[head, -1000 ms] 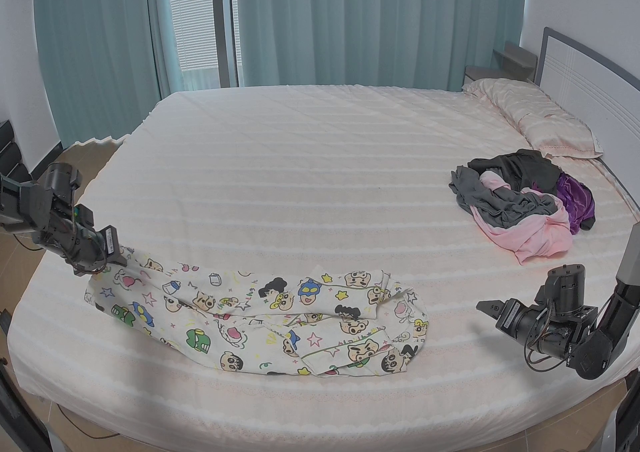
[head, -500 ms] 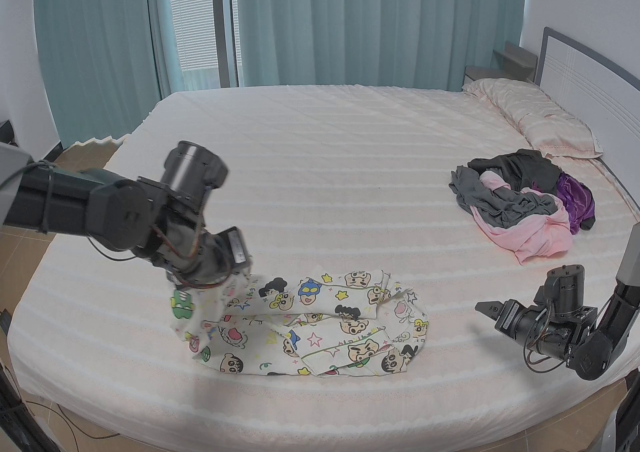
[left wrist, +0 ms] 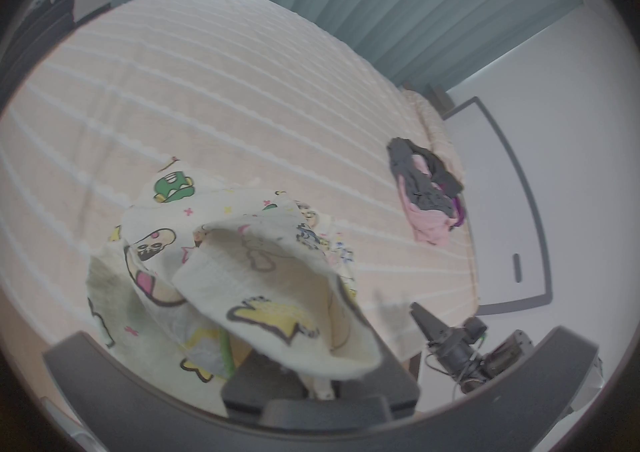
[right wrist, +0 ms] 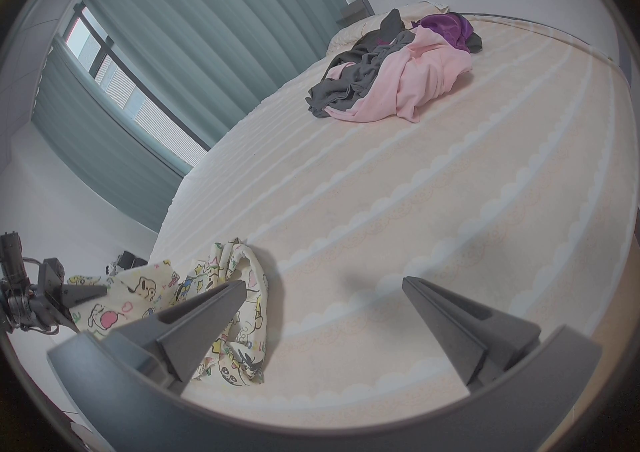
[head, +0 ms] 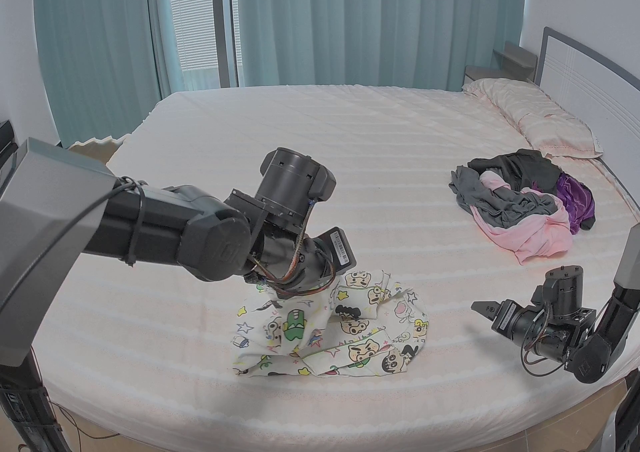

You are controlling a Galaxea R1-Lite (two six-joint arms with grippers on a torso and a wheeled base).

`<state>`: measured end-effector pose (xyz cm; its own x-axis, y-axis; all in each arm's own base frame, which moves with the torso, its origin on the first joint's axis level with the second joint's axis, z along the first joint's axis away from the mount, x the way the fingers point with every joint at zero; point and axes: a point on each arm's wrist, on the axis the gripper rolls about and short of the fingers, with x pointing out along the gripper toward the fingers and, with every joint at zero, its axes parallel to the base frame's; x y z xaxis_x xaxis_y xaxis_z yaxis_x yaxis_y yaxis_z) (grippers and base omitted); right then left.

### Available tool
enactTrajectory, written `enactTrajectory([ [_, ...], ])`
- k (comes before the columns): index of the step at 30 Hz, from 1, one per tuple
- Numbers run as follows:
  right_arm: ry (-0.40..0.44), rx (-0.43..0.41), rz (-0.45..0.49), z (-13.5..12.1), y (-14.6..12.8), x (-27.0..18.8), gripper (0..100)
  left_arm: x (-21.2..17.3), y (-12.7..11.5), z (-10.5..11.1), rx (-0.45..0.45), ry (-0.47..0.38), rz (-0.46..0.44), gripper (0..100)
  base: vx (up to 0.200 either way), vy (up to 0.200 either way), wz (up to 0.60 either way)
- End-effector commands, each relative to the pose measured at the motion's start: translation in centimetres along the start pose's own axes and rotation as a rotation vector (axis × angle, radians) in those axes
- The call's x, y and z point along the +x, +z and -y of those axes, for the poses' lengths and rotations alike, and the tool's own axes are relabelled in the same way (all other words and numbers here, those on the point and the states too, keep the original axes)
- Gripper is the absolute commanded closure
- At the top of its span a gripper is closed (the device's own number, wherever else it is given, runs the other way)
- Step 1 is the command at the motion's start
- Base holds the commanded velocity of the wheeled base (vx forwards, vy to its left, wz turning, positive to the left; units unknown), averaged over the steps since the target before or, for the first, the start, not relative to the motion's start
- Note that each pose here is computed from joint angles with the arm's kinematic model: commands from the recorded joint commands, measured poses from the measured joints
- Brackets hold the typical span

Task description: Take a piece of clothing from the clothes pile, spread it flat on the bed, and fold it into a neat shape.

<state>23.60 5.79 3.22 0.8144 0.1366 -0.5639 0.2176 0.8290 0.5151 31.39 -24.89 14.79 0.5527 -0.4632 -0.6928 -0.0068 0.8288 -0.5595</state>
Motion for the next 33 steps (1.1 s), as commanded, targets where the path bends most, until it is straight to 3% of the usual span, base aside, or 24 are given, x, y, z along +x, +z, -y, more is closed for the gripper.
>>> enactTrajectory([
  [1,0.001,-0.004,-0.009,-0.1,-0.3,0.0,0,1.5,-0.4,-0.6,-0.016,-0.044,-0.024,100,0.000,0.000,0.00],
  [12,-0.004,-0.008,-0.019,0.0,-0.5,0.2,0,2.3,-0.4,-0.6,-0.008,-0.116,-0.007,100,0.000,0.000,0.00],
  [13,-0.005,-0.008,-0.020,0.0,-0.5,0.2,0,2.3,-0.5,-0.6,-0.011,-0.128,-0.022,0,0.000,0.000,0.00],
  [21,-0.006,-0.008,-0.021,0.0,-0.5,0.2,0,2.2,-0.6,-0.5,-0.062,-0.160,-0.062,0,0.000,0.000,0.00],
  [28,-0.006,-0.008,-0.021,0.0,-0.5,0.2,0,2.5,-0.6,-0.6,-0.115,-0.234,-0.006,0,0.000,0.000,0.00],
  [33,-0.005,-0.006,-0.020,0.0,-0.5,0.2,0,1.6,-0.9,-2.9,-0.152,-0.189,-0.008,0,0.000,0.000,0.00],
])
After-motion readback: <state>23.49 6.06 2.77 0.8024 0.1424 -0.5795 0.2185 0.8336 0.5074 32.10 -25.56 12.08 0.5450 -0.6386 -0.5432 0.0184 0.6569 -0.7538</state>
